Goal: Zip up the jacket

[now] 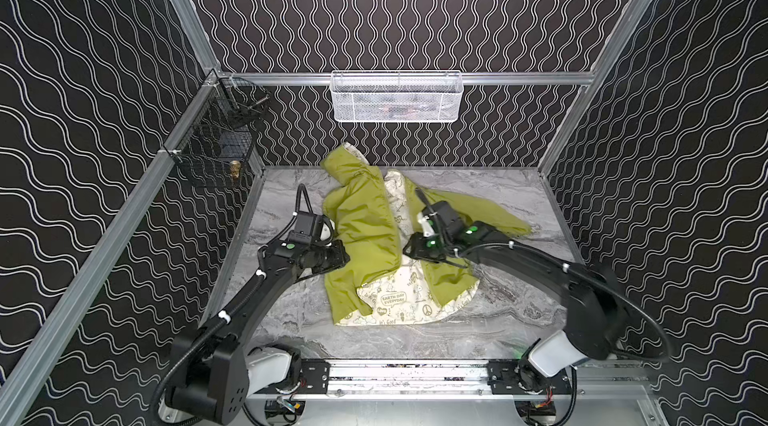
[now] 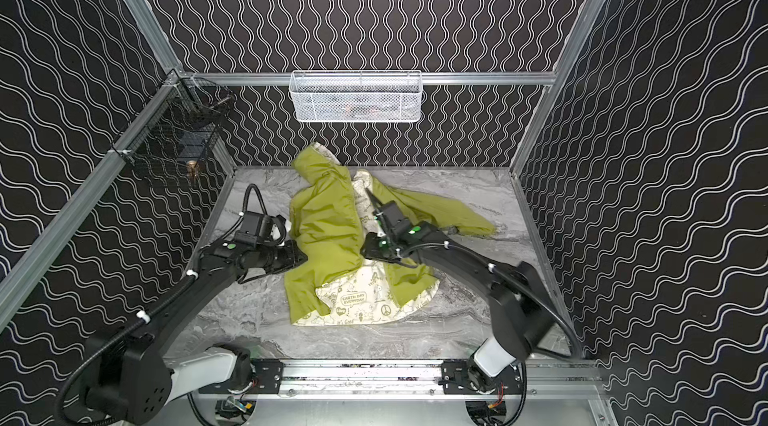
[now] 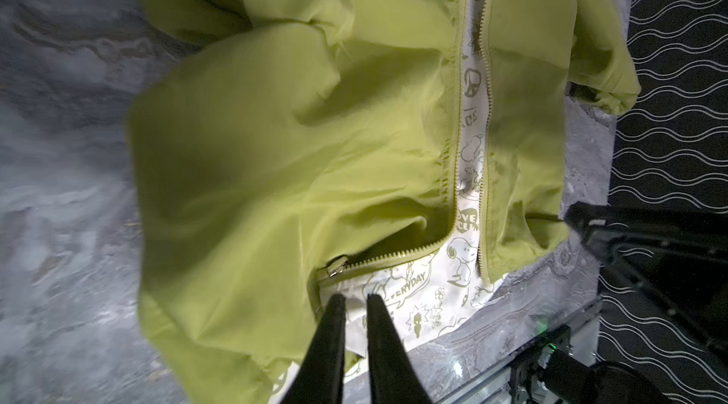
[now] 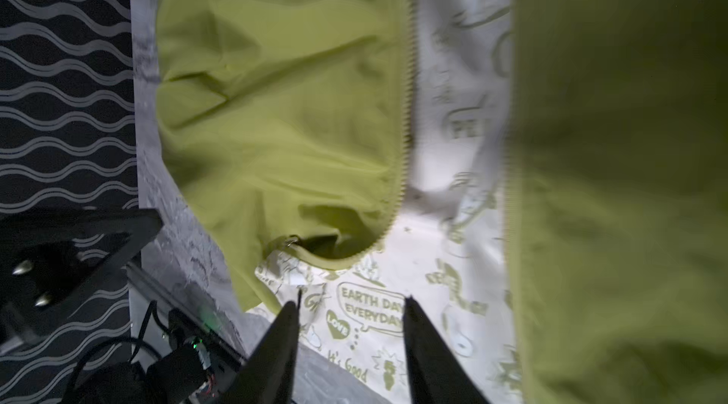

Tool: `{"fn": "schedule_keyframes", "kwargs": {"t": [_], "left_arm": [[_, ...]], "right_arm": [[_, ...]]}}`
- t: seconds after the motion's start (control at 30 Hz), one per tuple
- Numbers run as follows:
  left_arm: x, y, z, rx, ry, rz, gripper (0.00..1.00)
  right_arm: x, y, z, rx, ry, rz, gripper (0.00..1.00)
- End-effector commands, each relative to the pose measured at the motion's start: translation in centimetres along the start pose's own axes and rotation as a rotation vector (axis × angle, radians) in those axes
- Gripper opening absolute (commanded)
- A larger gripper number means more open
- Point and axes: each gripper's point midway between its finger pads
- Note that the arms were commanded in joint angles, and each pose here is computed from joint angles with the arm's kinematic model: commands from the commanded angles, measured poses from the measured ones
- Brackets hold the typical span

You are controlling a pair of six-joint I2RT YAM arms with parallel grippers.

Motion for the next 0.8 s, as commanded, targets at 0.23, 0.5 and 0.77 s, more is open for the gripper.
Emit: {"fn": "schedule_keyframes", "kwargs": {"t": [0.23, 0.5, 0.77], "left_arm": [[2.6, 2.8, -1.1, -0.116, -0.038, -0.002, 0.08], [2.9, 5.0, 0.8, -0.098, -0.072, 0.015, 0.06], [3.0, 6.0, 2.3, -0.069, -0.091, 0.022, 0.05]], "right_arm": [[-0.3, 7.5, 0.4, -0.025, -0.032, 0.140, 0.25], [-3.6, 8.9, -0.5, -0.018, -0.034, 0.221, 0.26], [-6.2, 8.3, 0.7, 0.033, -0.072, 0.247, 0.27]]}}
Point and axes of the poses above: each gripper's point midway between its finger pads, its own y axis out along the fingers, its own z axis along the line the jaws close on, x = y × z, and after that the axes turned 12 degrees about -y, right-handed
